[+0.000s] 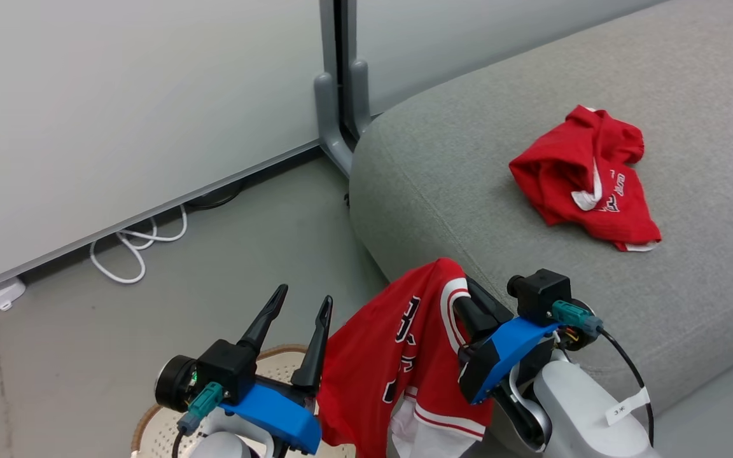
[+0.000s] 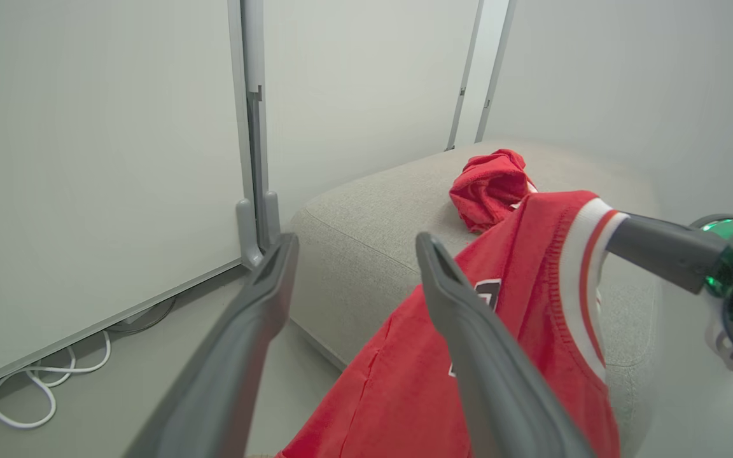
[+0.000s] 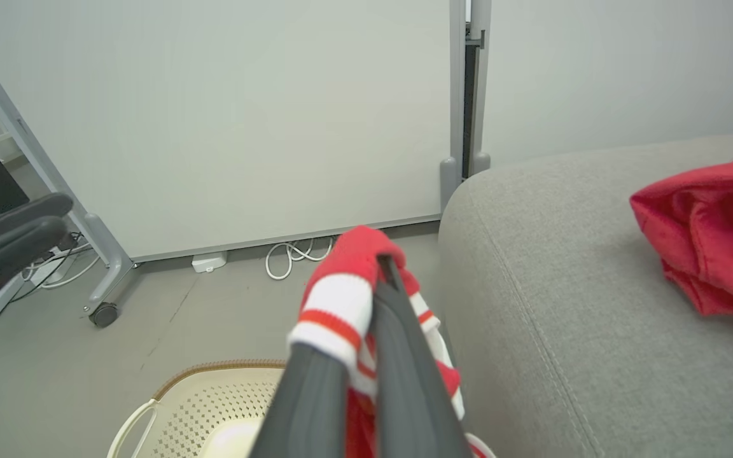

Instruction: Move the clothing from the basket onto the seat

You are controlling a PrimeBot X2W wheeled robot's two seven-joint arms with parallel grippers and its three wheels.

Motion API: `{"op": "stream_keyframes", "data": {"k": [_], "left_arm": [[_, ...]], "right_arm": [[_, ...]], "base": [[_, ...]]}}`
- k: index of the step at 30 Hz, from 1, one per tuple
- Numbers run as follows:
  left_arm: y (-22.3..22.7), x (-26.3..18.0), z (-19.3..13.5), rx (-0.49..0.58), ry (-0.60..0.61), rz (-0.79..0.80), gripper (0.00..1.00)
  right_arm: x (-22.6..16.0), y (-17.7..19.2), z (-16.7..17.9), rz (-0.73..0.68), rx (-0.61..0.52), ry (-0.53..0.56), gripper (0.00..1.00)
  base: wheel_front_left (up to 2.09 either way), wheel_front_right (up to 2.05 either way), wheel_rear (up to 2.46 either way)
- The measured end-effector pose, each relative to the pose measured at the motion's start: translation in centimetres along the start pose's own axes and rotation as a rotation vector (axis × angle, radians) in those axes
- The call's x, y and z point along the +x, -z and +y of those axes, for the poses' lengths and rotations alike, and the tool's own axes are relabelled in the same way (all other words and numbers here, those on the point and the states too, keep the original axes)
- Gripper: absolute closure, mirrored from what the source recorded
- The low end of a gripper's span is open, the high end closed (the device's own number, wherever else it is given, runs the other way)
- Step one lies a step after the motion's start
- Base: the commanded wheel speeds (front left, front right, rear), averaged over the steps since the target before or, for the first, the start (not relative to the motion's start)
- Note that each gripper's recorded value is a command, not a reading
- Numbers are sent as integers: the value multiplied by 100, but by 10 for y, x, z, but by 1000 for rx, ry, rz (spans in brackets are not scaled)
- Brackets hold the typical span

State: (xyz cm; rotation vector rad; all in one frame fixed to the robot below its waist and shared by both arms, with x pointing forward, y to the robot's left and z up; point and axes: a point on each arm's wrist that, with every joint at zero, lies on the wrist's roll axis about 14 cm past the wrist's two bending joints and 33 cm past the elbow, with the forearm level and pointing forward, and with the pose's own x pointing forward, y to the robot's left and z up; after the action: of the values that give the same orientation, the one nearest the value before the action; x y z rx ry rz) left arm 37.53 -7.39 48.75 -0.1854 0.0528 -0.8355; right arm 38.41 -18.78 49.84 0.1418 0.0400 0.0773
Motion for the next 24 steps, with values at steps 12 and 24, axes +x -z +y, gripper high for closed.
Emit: {"op": "stream_keyframes", "data": {"k": [12, 24], "left_arm": [[9, 26, -36, -15, 132, 22, 0], [15, 33, -44, -18, 176, 35, 0]], "right_arm": [[-29, -3, -41, -10, 5, 132, 100], [-35, 2, -54, -2, 16, 180, 100]], "base": [[0, 0, 0], [0, 0, 0]]}}
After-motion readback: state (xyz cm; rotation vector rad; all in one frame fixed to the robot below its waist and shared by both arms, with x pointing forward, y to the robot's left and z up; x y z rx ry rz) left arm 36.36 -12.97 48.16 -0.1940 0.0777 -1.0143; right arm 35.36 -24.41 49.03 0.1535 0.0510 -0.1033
